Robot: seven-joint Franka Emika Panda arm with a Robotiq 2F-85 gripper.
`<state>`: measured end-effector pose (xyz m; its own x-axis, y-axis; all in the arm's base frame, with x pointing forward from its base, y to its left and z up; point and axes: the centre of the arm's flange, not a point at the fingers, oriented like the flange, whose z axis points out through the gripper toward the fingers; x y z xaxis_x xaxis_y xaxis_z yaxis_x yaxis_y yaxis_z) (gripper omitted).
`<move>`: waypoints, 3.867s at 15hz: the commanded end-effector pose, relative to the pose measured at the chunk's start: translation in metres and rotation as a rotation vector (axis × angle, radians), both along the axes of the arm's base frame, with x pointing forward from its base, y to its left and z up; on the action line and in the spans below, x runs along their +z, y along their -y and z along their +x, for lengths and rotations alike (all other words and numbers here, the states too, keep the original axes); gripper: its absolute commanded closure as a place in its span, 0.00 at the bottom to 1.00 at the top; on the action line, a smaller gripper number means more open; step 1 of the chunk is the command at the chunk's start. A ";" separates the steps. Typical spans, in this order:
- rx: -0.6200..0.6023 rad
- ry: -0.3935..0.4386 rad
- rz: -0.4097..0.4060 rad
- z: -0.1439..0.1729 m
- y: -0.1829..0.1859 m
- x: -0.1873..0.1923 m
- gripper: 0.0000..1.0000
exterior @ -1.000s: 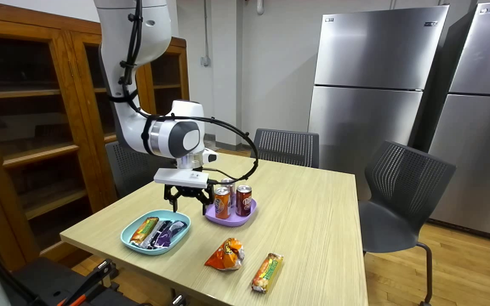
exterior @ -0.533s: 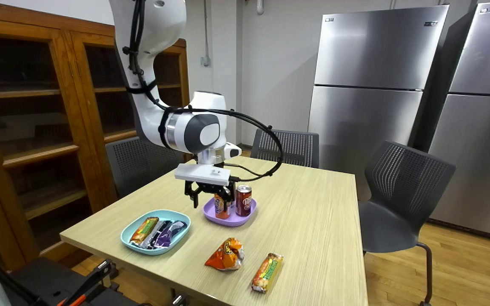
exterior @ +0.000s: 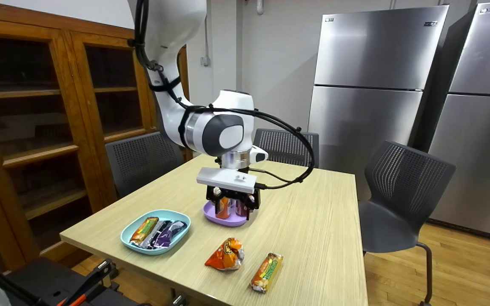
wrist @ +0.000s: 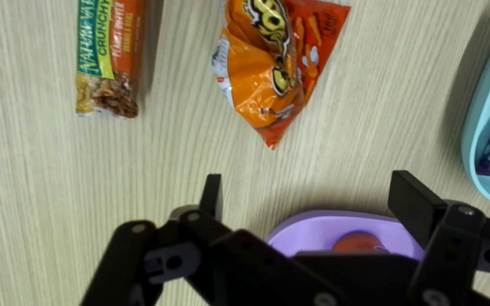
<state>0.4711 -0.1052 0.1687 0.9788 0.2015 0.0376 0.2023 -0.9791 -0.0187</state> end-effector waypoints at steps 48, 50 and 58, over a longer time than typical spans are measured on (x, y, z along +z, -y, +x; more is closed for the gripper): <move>-0.487 -0.115 -0.092 0.002 0.124 -0.079 0.82; -0.484 -0.086 -0.090 0.005 0.123 -0.066 0.82; -0.433 0.007 -0.093 0.015 0.098 -0.020 0.82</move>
<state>0.4934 -0.2224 0.1256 0.9674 -0.2528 0.0127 -0.2530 -0.9640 0.0816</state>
